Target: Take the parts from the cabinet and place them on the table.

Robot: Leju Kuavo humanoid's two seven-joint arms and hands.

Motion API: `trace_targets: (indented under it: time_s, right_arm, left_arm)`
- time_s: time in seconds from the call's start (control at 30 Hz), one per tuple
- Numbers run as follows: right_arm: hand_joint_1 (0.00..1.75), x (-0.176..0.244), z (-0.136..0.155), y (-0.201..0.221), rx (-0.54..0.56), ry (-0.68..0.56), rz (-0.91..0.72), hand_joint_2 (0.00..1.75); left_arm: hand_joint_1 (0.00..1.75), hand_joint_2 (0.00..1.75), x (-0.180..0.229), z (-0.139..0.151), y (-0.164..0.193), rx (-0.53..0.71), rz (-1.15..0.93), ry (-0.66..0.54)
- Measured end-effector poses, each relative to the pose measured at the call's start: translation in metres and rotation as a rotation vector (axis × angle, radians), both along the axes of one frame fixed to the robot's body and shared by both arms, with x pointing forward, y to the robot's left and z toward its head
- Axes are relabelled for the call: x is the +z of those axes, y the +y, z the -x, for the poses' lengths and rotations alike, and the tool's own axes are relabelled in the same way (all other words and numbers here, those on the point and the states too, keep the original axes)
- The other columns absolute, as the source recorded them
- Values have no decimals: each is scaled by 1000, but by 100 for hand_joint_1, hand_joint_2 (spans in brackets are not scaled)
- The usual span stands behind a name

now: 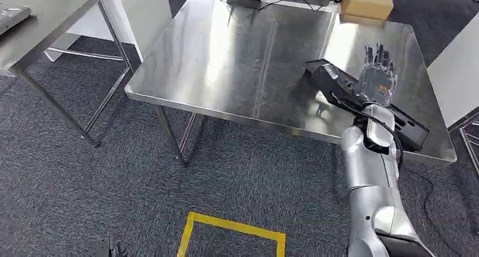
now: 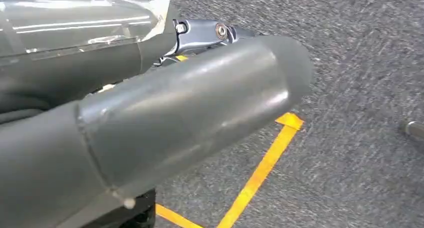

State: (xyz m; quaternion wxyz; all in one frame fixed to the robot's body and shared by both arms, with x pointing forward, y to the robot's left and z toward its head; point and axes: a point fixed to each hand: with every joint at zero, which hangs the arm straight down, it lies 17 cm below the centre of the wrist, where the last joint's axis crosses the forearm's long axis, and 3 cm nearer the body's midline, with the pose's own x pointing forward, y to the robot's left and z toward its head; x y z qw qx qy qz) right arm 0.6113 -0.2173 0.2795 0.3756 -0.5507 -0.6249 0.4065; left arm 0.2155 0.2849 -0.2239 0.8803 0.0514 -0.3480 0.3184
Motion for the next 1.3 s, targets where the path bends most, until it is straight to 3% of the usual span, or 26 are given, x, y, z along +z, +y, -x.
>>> trace_targets:
  time_s: [0.37, 1.3]
  right_arm:
    - [0, 20, -4, 12, 26, -37, -6, 0]
    - [0, -11, 0, -8, 2, 7, -3, 0]
  left_arm:
    - [0, 0, -2, 4, -1, 17, 5, 8]
    - [0, 0, -1, 4, -3, 5, 6, 6]
